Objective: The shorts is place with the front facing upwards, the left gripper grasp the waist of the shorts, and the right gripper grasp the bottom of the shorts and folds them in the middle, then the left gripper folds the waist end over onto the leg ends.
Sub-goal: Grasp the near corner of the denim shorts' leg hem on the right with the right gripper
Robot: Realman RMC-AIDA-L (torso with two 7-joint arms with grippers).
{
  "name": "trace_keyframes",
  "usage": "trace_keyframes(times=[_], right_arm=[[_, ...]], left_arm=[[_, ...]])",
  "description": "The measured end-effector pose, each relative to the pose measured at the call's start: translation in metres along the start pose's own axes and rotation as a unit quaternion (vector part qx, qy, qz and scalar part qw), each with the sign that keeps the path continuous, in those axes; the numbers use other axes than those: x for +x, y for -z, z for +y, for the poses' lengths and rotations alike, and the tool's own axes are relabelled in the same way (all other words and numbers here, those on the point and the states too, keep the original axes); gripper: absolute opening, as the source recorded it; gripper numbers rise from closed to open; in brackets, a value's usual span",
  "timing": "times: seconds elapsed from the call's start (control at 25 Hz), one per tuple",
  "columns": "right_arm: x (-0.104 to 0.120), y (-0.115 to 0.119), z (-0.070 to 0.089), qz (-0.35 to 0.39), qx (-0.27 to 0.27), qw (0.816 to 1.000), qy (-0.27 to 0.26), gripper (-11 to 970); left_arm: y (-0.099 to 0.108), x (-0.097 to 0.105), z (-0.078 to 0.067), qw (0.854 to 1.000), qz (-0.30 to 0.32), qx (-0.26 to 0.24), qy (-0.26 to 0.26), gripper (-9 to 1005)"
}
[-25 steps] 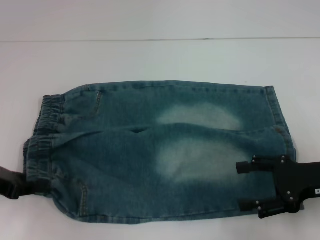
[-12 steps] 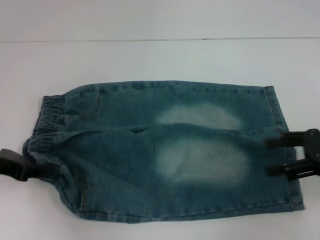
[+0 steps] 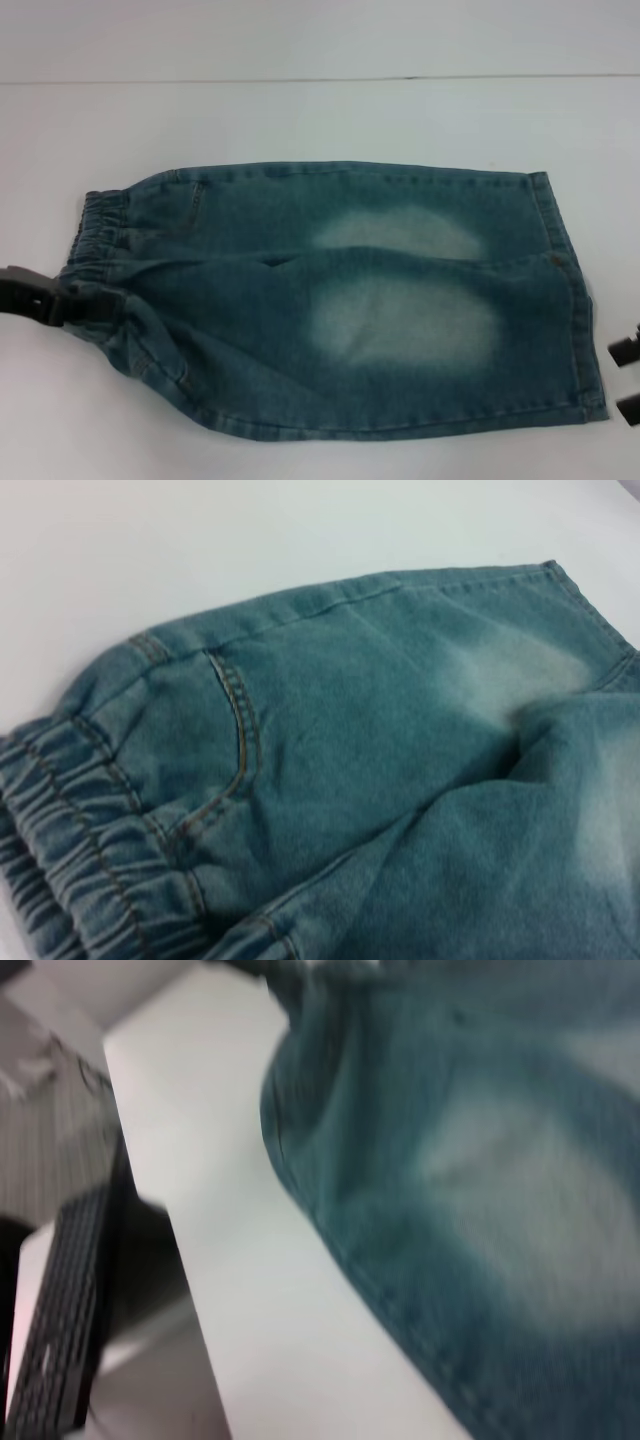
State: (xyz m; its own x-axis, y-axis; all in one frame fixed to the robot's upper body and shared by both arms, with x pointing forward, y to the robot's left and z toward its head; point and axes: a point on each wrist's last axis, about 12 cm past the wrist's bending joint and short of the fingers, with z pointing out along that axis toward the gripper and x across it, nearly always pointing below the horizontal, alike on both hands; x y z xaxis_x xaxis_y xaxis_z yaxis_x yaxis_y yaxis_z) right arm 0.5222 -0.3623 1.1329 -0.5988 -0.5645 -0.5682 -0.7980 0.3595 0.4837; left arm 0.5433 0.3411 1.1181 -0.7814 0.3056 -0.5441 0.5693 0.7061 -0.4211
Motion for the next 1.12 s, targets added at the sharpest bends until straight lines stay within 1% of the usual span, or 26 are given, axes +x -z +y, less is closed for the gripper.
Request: trace_keyframes(times=[0.2,0.36,0.52,0.76,1.12], right_arm=[[0.003,0.0,-0.003,0.061,0.006,0.998,-0.023,947],[0.003,-0.001,-0.006,0.095,0.016,0.994,-0.041,946],[0.0,-0.004,-0.008,0.11,0.019,0.993,-0.046,946],[-0.006,-0.012,-0.011,0.126,0.026,0.989,-0.071,945],[-0.012,-0.027,-0.016,0.141,0.036,0.986,-0.083,943]], left_arm=[[-0.002,-0.007,-0.002,1.0,-0.003,0.001,-0.007,43],[-0.005,-0.01,-0.003,1.0,-0.004,0.001,-0.011,44],[-0.006,-0.01,-0.003,1.0,-0.003,0.002,-0.01,44],[-0.008,-0.009,-0.003,1.0,-0.003,0.003,-0.009,44],[-0.009,-0.01,-0.003,1.0,-0.003,0.002,-0.014,45]])
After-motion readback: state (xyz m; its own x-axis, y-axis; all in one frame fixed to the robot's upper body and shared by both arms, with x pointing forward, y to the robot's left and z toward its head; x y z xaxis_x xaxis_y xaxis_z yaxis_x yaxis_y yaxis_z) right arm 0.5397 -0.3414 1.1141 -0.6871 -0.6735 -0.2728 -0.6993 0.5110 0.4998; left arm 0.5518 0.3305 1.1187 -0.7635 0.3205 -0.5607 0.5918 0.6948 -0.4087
